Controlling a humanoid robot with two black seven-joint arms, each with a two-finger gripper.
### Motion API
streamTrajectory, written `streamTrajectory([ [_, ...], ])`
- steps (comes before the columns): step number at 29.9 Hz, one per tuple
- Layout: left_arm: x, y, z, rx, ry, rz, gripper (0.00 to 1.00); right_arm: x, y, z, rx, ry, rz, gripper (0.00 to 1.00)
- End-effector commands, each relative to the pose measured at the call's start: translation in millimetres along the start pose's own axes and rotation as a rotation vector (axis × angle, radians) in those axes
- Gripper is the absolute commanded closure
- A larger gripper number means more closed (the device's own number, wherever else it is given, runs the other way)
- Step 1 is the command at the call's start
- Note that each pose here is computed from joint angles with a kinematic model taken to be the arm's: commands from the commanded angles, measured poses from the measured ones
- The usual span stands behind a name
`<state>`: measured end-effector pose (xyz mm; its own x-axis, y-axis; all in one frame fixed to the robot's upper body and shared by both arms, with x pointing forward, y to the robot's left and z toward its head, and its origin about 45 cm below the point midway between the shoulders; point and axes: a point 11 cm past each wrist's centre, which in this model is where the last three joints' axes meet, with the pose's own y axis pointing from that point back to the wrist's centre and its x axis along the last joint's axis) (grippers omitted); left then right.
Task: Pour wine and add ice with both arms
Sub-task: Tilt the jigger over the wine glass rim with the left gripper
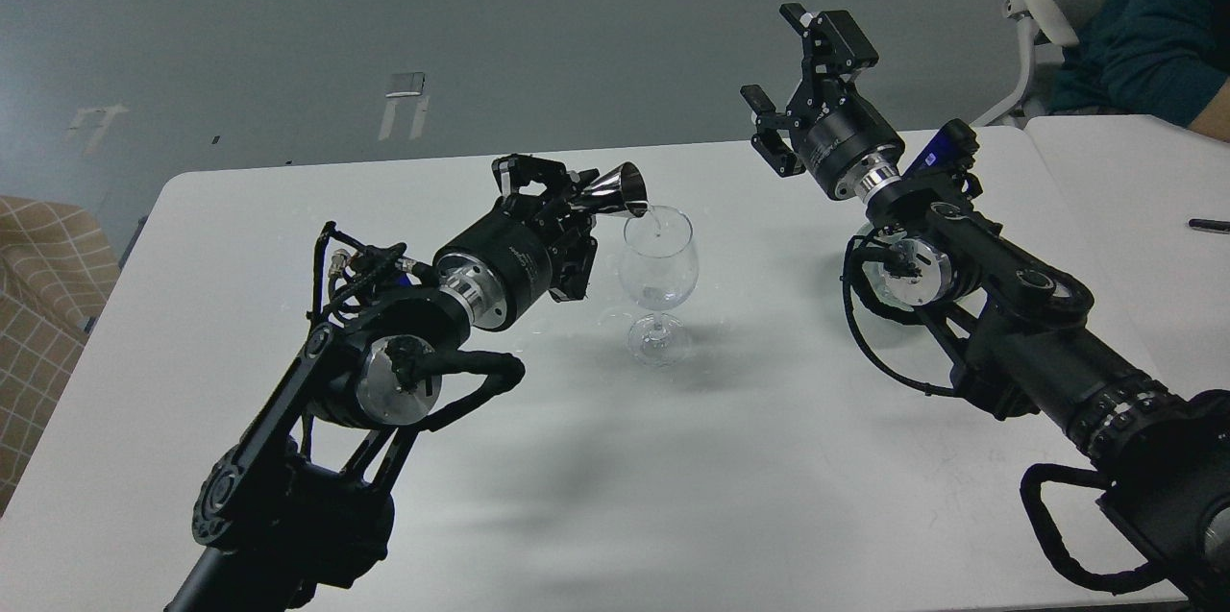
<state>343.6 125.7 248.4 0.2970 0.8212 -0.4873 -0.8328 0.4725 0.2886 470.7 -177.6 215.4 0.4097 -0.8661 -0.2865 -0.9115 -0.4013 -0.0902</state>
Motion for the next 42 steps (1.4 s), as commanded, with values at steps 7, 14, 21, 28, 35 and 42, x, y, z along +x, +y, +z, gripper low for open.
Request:
streamTrajectory([
  [7,1.0,0.1,-4.8,0.006,-0.094,0.022,1.00,0.5,2.0,3.6,-0.006,-0.004,0.003,0.00],
  [14,-2.6,-0.9,-9.5,0.013,-0.139,0.022,1.00,1.2,2.2,3.3,-0.006,-0.003,0.004,0.00],
  [21,1.7,-0.1,-7.9,0.003,-0.196,0.046,1.00,1.5,3.1,4.6,-0.008,-0.005,0.004,0.00],
  [28,-4.7,0.4,-4.3,-0.010,-0.230,0.034,1.00,1.8,5.5,8.5,-0.014,-0.009,0.007,0.00],
  [35,-3.0,0.8,2.3,-0.025,-0.286,0.044,1.00,1.6,5.8,8.9,-0.015,-0.010,0.007,0.00],
  [42,-2.2,1.0,2.8,-0.039,-0.413,0.071,1.00,1.6,5.8,8.9,-0.015,-0.010,0.007,0.00],
])
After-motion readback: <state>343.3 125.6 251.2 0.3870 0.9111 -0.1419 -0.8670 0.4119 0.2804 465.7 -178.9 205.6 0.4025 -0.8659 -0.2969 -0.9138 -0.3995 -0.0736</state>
